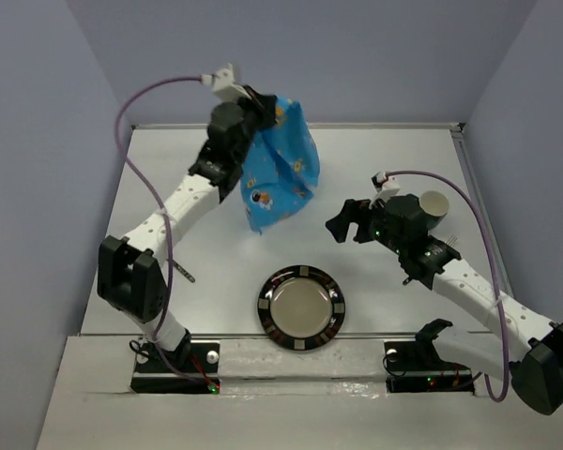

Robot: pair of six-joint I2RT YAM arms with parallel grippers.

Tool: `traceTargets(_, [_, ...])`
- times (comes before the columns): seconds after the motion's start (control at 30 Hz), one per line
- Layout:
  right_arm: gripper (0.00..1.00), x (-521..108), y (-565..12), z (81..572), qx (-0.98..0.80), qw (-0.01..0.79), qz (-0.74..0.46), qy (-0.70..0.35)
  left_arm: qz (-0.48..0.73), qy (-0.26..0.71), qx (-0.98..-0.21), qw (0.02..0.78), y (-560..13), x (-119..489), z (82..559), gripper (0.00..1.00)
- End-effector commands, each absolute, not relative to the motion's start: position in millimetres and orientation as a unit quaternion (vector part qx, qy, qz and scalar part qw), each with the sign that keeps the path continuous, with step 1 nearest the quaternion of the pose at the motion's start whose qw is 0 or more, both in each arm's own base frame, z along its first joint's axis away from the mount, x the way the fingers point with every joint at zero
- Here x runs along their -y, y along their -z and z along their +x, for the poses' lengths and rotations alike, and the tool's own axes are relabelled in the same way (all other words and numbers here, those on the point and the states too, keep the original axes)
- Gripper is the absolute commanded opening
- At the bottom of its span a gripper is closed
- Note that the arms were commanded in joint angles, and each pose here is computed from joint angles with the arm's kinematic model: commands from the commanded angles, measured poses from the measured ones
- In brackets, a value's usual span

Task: Set the dinner table for one person

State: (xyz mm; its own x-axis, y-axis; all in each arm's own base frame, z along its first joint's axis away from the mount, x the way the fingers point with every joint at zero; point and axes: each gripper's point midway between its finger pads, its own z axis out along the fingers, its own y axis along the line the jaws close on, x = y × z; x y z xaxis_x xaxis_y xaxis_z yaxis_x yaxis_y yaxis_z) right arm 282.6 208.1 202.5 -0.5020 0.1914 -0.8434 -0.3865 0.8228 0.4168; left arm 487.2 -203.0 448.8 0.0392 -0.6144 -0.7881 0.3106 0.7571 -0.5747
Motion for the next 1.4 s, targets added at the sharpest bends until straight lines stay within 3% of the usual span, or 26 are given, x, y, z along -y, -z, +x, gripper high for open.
traceTargets(0.0, [0.98, -193, -225, 295, -0.808, 0.532, -0.043, -0.249, -0.057, 0.293, -0.662, 0.688, -355, 289, 453, 0.00])
traceTargets(0.13, [0.85, -178, -224, 285, -0.810, 0.537, -0.030, -0.232, 0.021, 0.256, -0.714, 0.651, -268, 343, 426, 0.00])
traceTargets(0.2, [0.79, -173, -223, 282, -0.810, 0.540, -0.026, -0.227, 0.053, 0.249, -0.730, 0.634, -239, 359, 412, 0.32])
traceTargets(0.23, [0.75, -172, -219, 282, -0.813, 0.537, -0.024, -0.223, 0.067, 0.256, -0.729, 0.632, -236, 369, 404, 0.52])
traceTargets(0.27, [0.72, -170, -215, 282, -0.816, 0.534, -0.021, -0.219, 0.074, 0.258, -0.729, 0.630, -236, 371, 399, 0.85])
traceTargets(0.3, [0.68, -169, -212, 283, -0.819, 0.532, -0.018, -0.214, 0.076, 0.260, -0.728, 0.630, -239, 370, 397, 0.92])
traceTargets(0.33, [0.57, -167, -203, 285, -0.826, 0.526, -0.010, -0.203, 0.079, 0.261, -0.729, 0.628, -239, 368, 392, 0.99])
traceTargets(0.47, [0.49, -169, -187, 292, -0.836, 0.513, 0.005, -0.196, 0.057, 0.248, -0.715, 0.651, -279, 333, 377, 0.99])
traceTargets(0.6, [0.47, -176, -177, 302, -0.837, 0.509, 0.009, -0.199, -0.002, 0.238, -0.724, 0.647, -268, 279, 356, 0.99])
traceTargets(0.67, [0.52, -182, -176, 306, -0.838, 0.506, 0.006, -0.205, -0.053, 0.239, -0.742, 0.623, -247, 254, 348, 0.99])
traceTargets(0.77, [0.63, -196, -178, 313, -0.835, 0.500, -0.006, -0.229, -0.154, 0.219, -0.783, 0.562, -172, 194, 327, 0.89])
traceTargets(0.93, [0.70, -217, -181, 322, -0.832, 0.488, -0.017, -0.263, -0.261, 0.221, -0.793, 0.504, -108, 129, 302, 0.78])
traceTargets(1.03, [0.68, -221, -169, 320, -0.838, 0.474, -0.015, -0.270, -0.288, 0.217, -0.807, 0.467, -72, 119, 286, 0.76])
traceTargets(1.37, [0.67, -213, -161, 302, -0.836, 0.473, -0.020, -0.278, -0.349, 0.259, -0.788, 0.436, -57, 133, 294, 0.70])
